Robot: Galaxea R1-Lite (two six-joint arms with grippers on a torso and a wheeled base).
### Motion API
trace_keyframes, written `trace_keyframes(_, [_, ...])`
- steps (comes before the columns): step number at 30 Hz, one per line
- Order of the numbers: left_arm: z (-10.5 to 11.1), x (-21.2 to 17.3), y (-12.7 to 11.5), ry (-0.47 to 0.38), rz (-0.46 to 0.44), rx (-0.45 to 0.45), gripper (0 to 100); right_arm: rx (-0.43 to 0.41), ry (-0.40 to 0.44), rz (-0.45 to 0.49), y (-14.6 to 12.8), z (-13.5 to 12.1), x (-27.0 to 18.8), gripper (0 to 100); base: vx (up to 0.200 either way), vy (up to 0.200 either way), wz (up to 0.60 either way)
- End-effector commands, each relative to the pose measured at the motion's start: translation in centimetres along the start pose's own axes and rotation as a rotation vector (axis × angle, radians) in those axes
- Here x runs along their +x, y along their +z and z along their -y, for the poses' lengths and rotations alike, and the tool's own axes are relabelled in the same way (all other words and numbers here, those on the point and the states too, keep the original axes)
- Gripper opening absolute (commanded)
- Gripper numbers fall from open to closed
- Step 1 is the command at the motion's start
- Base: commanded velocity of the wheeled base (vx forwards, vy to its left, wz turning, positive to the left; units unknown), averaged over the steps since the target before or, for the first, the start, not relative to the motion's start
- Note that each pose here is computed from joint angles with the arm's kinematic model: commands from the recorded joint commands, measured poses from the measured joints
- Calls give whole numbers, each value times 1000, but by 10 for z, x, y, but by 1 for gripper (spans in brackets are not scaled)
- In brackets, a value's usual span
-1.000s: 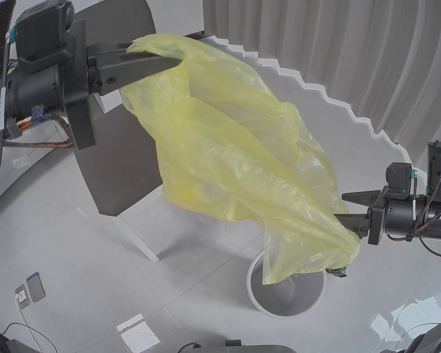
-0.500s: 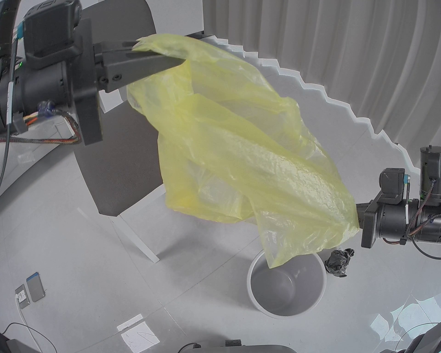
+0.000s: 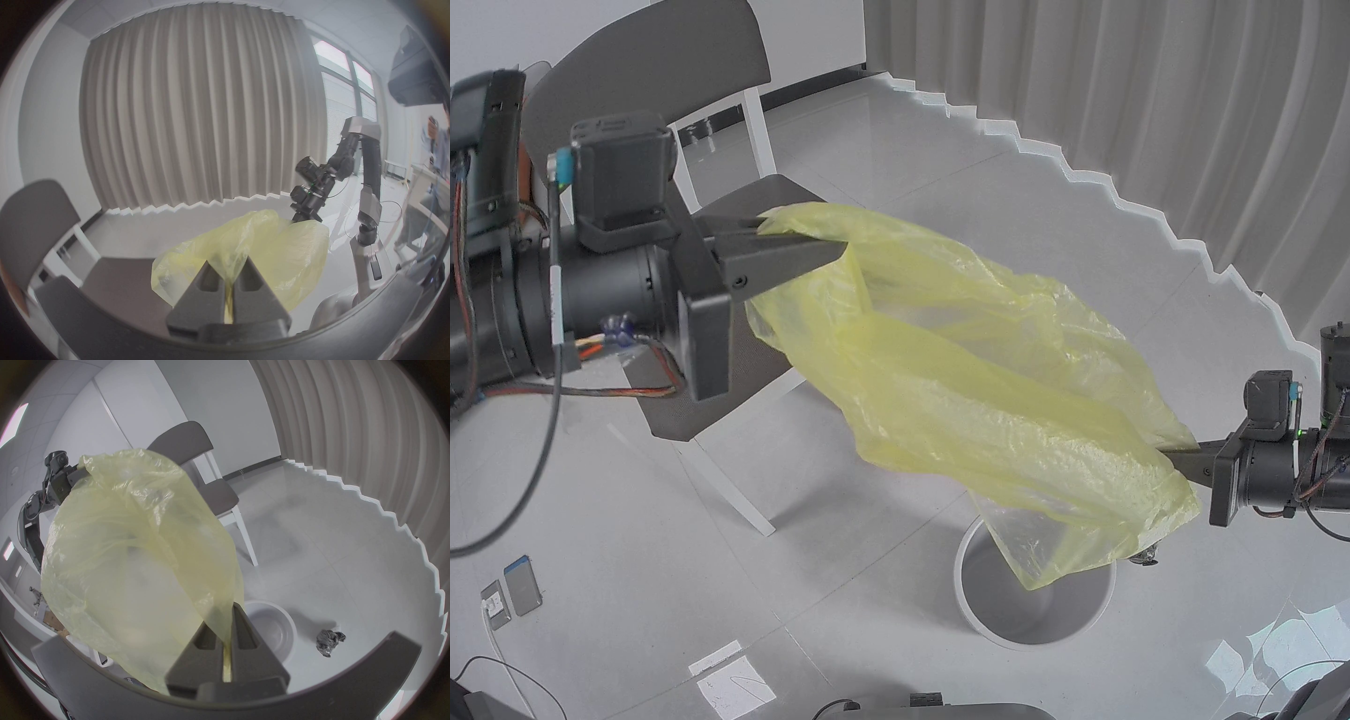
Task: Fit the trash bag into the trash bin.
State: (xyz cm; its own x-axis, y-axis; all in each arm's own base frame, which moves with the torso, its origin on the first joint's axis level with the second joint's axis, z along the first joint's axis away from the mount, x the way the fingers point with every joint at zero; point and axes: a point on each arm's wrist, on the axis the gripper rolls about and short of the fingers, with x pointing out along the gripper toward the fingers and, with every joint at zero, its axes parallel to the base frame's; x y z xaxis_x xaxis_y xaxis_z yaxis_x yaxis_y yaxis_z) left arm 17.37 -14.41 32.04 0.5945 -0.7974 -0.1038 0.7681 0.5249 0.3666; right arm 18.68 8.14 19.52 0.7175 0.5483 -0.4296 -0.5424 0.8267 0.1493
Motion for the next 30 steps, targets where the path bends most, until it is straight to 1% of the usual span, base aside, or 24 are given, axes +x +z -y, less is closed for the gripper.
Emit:
trace_keyframes(1, [17,22,-43,73,-27,-224,0,17,-104,-23,-11,18,-19,0,0,0,0])
trace_keyframes(3, [23,27,-51,89,-22,-307,0,21,-123,-30,-14,21,-22,0,0,0,0])
trace_keyframes(4, [28,30,-57,84,-36,-348,0,21,-131,-37,-17,23,-23,0,0,0,0])
trace_keyframes(6, [36,33,-68,74,-75,-392,0,20,-152,-52,-22,25,-23,0,0,0,0])
trace_keyframes(9, [51,34,-84,32,-138,-436,0,14,-195,-84,-31,29,-23,0,0,0,0])
trace_keyframes(12, [69,35,-94,-21,-182,-486,0,14,-206,-101,-36,29,-23,0,0,0,0])
trace_keyframes(13, [75,36,-97,-41,-191,-509,0,16,-208,-102,-36,30,-23,0,0,0,0])
trace_keyframes(15, [80,38,-99,-55,-194,-527,0,17,-210,-105,-37,30,-23,0,0,0,0])
trace_keyframes(17, [92,46,-109,-80,-206,-568,0,17,-210,-110,-38,30,-23,0,0,0,0])
trace_keyframes(20, [101,52,-118,-105,-211,-597,0,23,-216,-120,-40,31,-22,0,0,0,0])
trace_keyframes(24, [117,60,-133,-139,-280,-639,0,34,-247,-142,-44,35,-20,0,0,0,0])
trace_keyframes(25, [118,61,-133,-140,-281,-642,0,34,-247,-142,-44,35,-20,0,0,0,0])
trace_keyframes(26, [124,67,-142,-151,-322,-648,0,43,-256,-158,-48,38,-19,0,0,0,0])
trace_keyframes(27, [127,71,-146,-157,-339,-647,0,44,-259,-169,-50,39,-17,0,0,0,0])
trace_keyframes(30, [136,83,-156,-169,-355,-646,0,38,-259,-198,-55,42,-13,0,0,0,0])
